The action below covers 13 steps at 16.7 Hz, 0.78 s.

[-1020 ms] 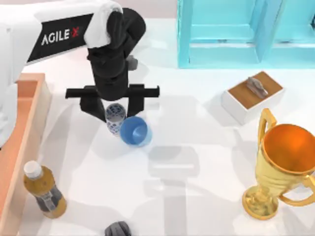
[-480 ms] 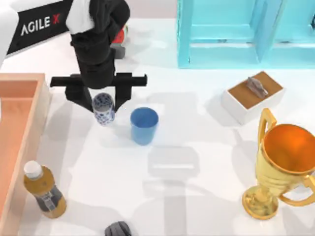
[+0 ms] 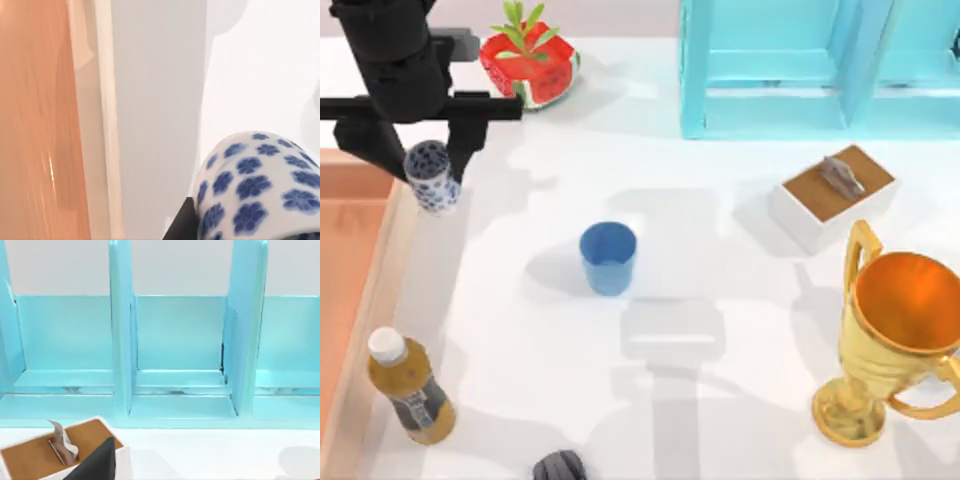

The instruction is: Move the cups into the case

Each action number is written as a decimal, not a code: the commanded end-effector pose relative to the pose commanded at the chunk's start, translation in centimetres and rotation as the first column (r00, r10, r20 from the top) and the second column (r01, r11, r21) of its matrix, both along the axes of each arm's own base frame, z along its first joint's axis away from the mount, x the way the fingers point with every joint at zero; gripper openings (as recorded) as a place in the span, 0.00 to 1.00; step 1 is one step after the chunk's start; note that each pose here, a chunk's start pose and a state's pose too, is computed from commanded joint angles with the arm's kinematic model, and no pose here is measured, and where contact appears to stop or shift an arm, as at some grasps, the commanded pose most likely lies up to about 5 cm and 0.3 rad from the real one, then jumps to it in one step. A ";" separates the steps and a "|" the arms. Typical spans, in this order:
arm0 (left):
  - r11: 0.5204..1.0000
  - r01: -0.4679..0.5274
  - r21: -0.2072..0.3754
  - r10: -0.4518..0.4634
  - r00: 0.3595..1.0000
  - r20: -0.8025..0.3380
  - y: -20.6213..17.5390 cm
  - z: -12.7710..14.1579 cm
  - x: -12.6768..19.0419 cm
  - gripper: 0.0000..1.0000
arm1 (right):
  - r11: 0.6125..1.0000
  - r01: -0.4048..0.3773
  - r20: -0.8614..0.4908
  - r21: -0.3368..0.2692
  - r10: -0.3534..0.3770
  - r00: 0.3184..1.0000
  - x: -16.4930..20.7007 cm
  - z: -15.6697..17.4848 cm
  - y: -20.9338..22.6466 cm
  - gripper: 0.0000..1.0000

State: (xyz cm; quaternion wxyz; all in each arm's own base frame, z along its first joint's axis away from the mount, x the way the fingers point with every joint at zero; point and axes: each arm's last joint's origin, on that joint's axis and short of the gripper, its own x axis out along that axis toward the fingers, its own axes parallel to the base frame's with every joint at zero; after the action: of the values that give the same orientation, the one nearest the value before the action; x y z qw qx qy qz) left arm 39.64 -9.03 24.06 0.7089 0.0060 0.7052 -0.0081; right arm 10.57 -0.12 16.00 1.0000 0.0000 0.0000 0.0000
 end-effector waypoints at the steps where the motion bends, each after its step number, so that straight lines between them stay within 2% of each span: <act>1: 1.000 0.000 0.000 0.000 1.000 0.000 0.0 0.0 0.0 0.00 | 1.000 0.000 0.000 0.000 0.000 1.000 0.0 0.0 0.0 1.00; 4: 1.000 0.005 0.003 -0.005 1.000 -0.004 0.5 0.0 -0.2 0.00 | 1.000 0.000 0.000 0.000 0.000 1.000 0.0 0.0 0.0 1.00; 7: 1.000 0.006 0.001 -0.006 1.000 -0.003 4.7 1.3 -1.9 0.00 | 1.000 0.000 0.000 0.000 0.000 1.000 0.0 0.0 0.0 1.00; 9: 1.000 0.002 0.000 -0.002 1.000 0.004 9.0 2.7 -4.5 0.00 | 1.000 0.000 0.000 0.000 0.000 1.000 0.0 0.0 0.0 1.00; 13: 1.000 -0.002 0.004 0.002 1.000 0.010 16.4 4.4 -12.3 0.00 | 1.000 0.000 0.000 0.000 0.000 1.000 0.0 0.0 0.0 1.00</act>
State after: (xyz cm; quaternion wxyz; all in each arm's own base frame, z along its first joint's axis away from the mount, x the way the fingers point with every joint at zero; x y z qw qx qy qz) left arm 27.35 7.42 28.47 0.7125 0.0066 0.7016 -0.0059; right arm 10.57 -0.12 16.00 1.0000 0.0000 0.0000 0.0000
